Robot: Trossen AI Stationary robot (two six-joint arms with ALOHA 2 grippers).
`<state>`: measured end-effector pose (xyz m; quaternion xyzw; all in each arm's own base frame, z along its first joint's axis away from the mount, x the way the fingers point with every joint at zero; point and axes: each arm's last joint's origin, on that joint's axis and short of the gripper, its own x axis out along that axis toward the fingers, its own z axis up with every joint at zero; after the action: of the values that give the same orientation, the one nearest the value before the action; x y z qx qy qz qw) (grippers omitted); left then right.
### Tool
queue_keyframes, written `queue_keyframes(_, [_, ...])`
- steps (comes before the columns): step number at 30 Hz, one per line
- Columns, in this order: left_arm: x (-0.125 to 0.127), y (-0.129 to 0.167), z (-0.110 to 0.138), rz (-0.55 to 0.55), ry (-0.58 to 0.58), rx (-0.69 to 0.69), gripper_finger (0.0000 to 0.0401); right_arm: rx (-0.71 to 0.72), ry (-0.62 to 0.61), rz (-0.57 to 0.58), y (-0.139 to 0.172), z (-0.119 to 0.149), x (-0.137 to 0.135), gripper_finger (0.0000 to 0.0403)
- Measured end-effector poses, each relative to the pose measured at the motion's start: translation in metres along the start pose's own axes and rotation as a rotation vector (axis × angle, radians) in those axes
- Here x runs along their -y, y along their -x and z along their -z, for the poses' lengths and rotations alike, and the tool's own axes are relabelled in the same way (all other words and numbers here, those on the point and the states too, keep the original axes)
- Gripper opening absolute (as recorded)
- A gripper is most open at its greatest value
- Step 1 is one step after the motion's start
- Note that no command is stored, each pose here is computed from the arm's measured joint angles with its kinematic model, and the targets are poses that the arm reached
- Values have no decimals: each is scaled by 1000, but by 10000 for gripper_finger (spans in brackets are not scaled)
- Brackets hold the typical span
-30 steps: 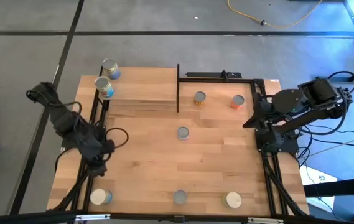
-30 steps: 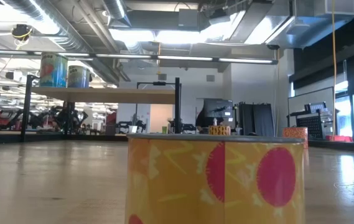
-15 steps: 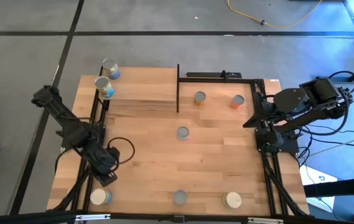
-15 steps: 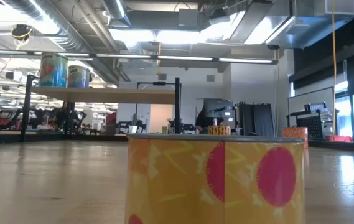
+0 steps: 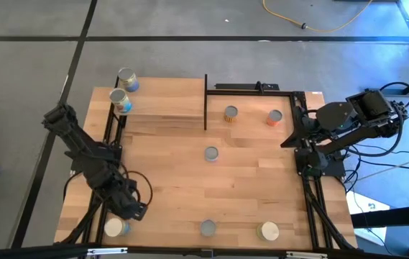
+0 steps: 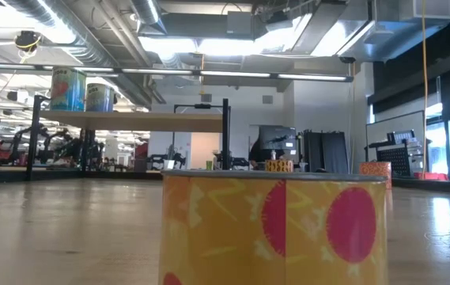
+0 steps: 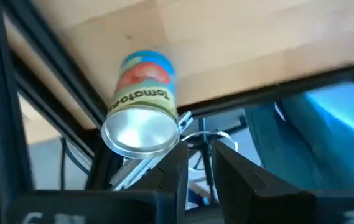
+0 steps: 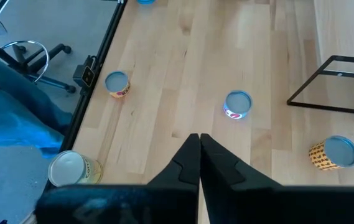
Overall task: Pick and place cans onto a shelf
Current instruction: Put the blue canned tomatoes on the shelf
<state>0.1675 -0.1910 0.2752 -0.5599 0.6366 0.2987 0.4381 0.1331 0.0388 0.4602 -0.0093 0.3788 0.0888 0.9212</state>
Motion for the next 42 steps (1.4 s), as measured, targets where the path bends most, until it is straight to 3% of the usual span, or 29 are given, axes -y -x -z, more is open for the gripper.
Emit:
queue_keyframes(5, [0,-26,20,-6,102,-3,63,0,2,0,0,0,0,7])
queue_keyframes(12, [-2,-48,30,-36,65,28,66,0,1,0,0,0,0,7])
queue_keyframes(23, [-3,-60,31,-82,55,50,66,29,-4,-4,0,-3,0,7])
queue_keyframes(42, [0,-64,30,-42,26,86,66,28,-2,-4,0,-3,0,7])
